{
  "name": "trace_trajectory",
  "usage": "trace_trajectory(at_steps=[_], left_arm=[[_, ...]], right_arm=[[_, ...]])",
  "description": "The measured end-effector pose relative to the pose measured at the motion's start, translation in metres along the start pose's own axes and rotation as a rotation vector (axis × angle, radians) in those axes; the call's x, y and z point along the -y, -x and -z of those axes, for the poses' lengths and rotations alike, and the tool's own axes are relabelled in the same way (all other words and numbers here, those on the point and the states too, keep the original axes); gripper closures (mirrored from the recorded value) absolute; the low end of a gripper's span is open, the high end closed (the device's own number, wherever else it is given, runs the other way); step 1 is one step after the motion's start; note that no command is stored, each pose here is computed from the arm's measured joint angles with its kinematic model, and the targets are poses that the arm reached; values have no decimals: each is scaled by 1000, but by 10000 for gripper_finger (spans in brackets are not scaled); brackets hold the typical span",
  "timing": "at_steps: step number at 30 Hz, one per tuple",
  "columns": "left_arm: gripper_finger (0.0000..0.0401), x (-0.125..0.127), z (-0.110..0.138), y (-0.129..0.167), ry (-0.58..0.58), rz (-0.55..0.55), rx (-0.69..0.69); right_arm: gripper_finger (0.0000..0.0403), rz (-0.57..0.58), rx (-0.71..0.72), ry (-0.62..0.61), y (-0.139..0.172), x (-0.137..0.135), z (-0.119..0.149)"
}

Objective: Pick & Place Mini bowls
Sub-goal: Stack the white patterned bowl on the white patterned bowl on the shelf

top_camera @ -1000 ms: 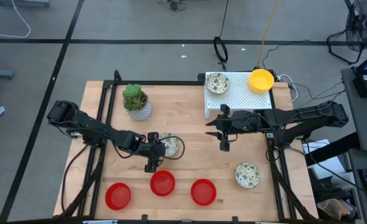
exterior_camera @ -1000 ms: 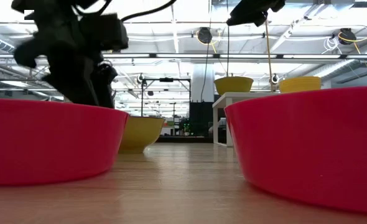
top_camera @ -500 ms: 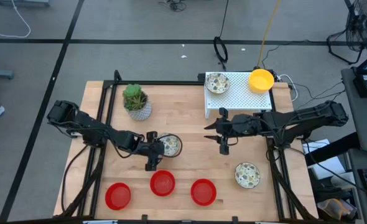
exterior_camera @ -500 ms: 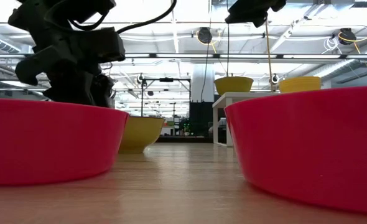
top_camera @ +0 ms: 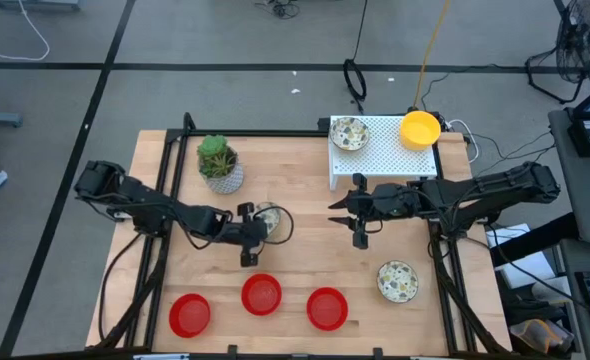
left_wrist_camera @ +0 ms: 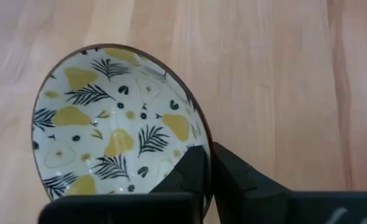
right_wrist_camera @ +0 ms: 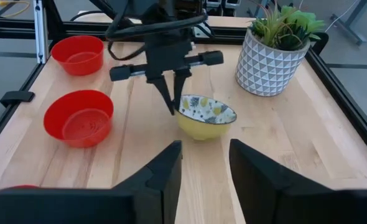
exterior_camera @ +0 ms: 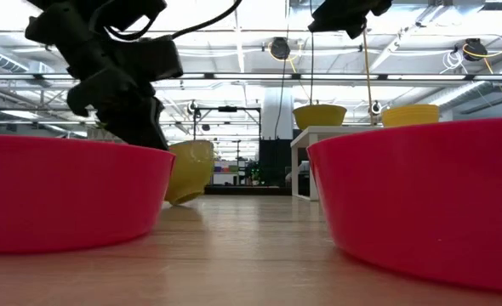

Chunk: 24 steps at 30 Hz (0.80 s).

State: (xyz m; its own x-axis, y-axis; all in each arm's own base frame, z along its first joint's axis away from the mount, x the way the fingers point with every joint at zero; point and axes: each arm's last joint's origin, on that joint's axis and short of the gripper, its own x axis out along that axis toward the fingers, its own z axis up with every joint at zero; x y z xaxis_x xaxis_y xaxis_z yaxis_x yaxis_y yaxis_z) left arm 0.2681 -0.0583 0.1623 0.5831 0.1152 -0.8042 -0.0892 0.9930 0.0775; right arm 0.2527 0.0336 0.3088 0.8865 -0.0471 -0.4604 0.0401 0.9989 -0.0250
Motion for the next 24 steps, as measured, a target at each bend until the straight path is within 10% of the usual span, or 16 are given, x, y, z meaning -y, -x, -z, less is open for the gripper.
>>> trace_trajectory(at_steps=[24], left_arm=[[387, 28, -35, 14, -374, 594, 436]], right_arm=[[225, -336, 190, 233, -66, -45, 50]])
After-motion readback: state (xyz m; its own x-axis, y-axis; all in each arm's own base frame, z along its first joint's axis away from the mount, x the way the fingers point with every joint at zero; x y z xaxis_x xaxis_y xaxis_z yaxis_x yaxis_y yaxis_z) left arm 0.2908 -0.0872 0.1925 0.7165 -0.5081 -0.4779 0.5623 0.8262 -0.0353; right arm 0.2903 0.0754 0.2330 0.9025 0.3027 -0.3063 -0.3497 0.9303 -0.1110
